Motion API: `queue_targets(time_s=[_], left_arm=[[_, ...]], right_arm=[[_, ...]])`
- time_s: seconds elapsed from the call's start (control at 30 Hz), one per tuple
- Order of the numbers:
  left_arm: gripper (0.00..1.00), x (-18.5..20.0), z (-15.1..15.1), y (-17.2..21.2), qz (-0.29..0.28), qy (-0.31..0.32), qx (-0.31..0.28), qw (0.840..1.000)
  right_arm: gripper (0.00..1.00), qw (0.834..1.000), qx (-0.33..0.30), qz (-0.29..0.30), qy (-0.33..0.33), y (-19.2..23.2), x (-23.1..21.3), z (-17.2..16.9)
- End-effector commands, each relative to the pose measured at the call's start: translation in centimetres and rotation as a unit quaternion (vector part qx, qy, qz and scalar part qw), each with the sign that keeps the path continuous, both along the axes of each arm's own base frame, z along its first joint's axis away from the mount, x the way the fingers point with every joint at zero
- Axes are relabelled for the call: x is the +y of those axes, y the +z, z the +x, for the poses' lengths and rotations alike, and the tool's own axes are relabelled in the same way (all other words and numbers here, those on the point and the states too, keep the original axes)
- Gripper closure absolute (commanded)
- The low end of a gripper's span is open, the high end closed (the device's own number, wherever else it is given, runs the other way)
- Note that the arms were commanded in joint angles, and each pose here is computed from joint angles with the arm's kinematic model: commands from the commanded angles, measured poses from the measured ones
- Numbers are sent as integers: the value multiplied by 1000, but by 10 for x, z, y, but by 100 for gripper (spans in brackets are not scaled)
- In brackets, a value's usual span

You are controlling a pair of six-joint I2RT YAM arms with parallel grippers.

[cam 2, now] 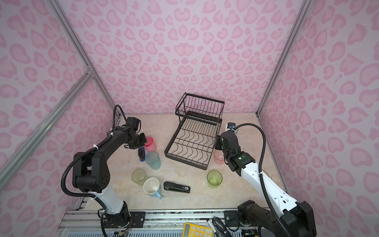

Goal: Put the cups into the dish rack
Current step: 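Lift the pink cup with the left gripper toward the right gripper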

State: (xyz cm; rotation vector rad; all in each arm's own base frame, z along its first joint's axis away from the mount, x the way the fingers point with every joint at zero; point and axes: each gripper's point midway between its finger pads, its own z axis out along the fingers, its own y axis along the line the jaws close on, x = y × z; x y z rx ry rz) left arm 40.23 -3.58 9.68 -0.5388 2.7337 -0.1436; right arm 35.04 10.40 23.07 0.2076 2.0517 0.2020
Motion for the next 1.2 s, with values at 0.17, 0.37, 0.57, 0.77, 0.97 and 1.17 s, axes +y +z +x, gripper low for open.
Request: queue_targets(time_s=[0.17, 0.37, 0.57, 0.77, 0.97, 1.17], left_arm=[[97, -4, 19, 19, -12, -1, -49, 999], [97, -11, 27, 56, -30, -13, -96, 995], [97, -23, 29, 101, -62, -34, -152, 986], [97, -38, 24, 149, -106, -59, -215, 969], [97, -60, 16, 202, -187, -86, -298, 932], [97, -88, 4, 261, -281, -133, -368, 876]], right_arm=[[41, 1000, -5, -20, 8, 13, 2, -5], [40, 999, -14, -29, 9, 26, 2, -11], [38, 999, -25, -12, 22, 39, 13, -13], [36, 997, -39, 25, 54, 59, 38, -10], [34, 978, -65, 146, 136, 107, 95, 9], [31, 948, -73, 246, 188, 152, 140, 30]])
